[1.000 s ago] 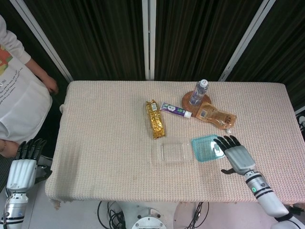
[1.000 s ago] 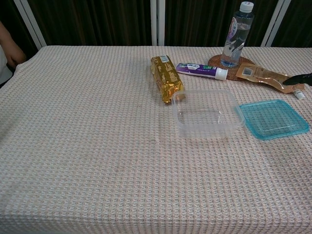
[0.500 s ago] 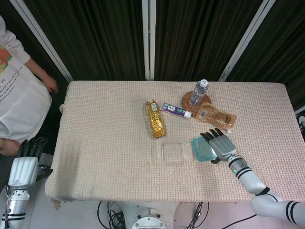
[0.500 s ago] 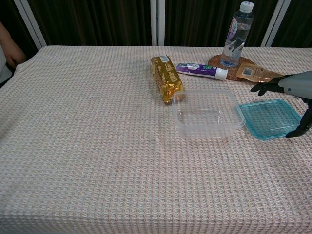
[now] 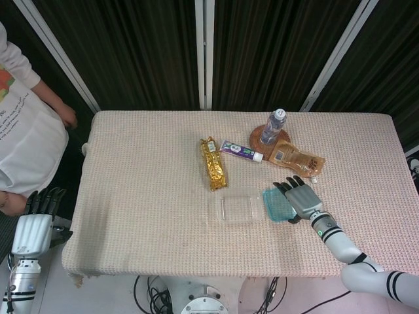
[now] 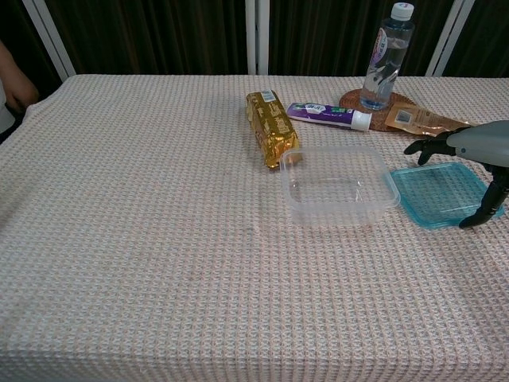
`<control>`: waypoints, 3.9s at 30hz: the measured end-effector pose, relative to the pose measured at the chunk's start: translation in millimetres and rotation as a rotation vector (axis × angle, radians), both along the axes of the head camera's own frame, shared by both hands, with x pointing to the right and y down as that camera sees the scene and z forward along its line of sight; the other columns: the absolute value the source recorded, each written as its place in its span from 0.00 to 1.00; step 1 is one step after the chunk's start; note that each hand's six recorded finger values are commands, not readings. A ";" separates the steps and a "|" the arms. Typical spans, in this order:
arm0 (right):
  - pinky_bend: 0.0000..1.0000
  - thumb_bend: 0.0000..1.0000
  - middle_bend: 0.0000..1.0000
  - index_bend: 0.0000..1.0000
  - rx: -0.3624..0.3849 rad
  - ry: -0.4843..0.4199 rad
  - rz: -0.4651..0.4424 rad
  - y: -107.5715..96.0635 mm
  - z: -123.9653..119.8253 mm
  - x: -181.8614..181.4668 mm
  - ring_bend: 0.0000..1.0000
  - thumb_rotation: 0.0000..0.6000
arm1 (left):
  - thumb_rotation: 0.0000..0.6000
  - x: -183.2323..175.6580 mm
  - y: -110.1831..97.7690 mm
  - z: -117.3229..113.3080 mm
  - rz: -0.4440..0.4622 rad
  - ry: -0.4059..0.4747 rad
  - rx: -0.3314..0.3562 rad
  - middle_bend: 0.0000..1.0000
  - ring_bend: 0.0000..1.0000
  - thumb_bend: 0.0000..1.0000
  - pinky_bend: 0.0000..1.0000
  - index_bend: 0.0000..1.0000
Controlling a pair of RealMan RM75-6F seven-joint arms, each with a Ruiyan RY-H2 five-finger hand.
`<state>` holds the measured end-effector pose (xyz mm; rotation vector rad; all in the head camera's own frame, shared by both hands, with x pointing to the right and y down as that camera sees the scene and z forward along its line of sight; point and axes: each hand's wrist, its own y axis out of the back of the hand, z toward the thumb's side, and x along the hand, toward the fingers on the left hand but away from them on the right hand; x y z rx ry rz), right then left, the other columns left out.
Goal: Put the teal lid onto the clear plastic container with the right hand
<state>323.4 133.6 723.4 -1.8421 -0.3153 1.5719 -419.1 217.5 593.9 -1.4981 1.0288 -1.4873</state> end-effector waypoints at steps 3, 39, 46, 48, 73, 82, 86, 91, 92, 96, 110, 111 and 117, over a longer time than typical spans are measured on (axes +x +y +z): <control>0.00 0.01 0.20 0.02 -0.001 -0.004 0.009 -0.4 1.5 -0.2 0.00 1.00 | 1.00 -0.2 0.2 -0.2 0.000 0.001 0.002 0.08 0.00 0.00 0.03 0.10; 0.00 0.08 0.40 0.19 0.023 -0.140 0.162 -2.9 -90.6 -98.4 0.00 1.00 | 1.00 -6.6 0.3 1.1 0.025 0.044 0.018 0.08 0.00 0.00 0.03 0.10; 0.00 0.09 0.39 0.19 0.004 -0.117 0.087 -0.8 -76.7 -141.3 0.00 1.00 | 1.00 -9.4 1.8 5.2 0.016 0.052 0.013 0.08 0.00 0.00 0.03 0.10; 0.00 0.09 0.39 0.19 0.003 -0.105 0.080 -1.2 -73.7 -146.2 0.00 1.00 | 1.00 -10.7 2.7 5.8 0.012 0.054 0.012 0.08 0.00 0.00 0.03 0.10; 0.00 0.09 0.39 0.19 -0.003 -0.062 0.066 0.3 -58.3 -151.7 0.00 1.00 | 1.00 -12.8 5.5 7.9 0.000 0.055 0.011 0.08 0.00 0.00 0.03 0.10; 0.00 0.09 0.39 0.19 0.006 -0.063 0.065 3.0 -57.7 -156.9 0.00 1.00 | 1.00 -13.4 5.4 8.7 0.000 0.057 0.009 0.08 0.00 0.00 0.03 0.10; 0.00 0.09 0.39 0.19 0.012 -0.060 0.069 4.5 -56.4 -159.1 0.00 1.00 | 1.00 -13.3 5.1 10.1 0.002 0.059 0.008 0.08 0.00 0.00 0.03 0.10; 0.00 0.09 0.39 0.19 0.010 -0.062 0.084 7.7 -53.6 -160.1 0.00 1.00 | 1.00 -14.9 5.8 10.8 -0.002 0.064 0.009 0.08 0.00 0.00 0.03 0.10; 0.00 0.09 0.39 0.19 0.011 -0.064 0.088 7.8 -53.6 -159.6 0.00 1.00 | 1.00 -15.4 6.1 10.9 -0.004 0.064 0.009 0.08 0.00 0.00 0.03 0.10; 0.00 0.09 0.39 0.19 0.022 -0.065 0.105 7.4 -54.2 -156.3 0.00 1.00 | 1.00 -15.9 6.2 11.8 -0.003 0.066 0.008 0.08 0.00 0.00 0.03 0.10; 0.00 0.09 0.39 0.19 0.018 -0.063 0.154 9.4 -52.7 -147.1 0.00 1.00 | 1.00 -15.5 4.7 14.0 0.002 0.071 0.007 0.08 0.00 0.00 0.03 0.10; 0.00 0.09 0.39 0.19 0.017 -0.066 0.158 9.4 -52.5 -147.6 0.00 1.00 | 1.00 -15.3 4.5 14.1 0.003 0.072 0.008 0.08 0.00 0.00 0.03 0.10; 0.00 0.09 0.38 0.20 0.017 -0.085 0.174 10.2 -52.9 -152.0 0.00 1.00 | 1.00 -15.7 4.3 14.8 0.004 0.075 0.008 0.08 0.00 0.00 0.03 0.10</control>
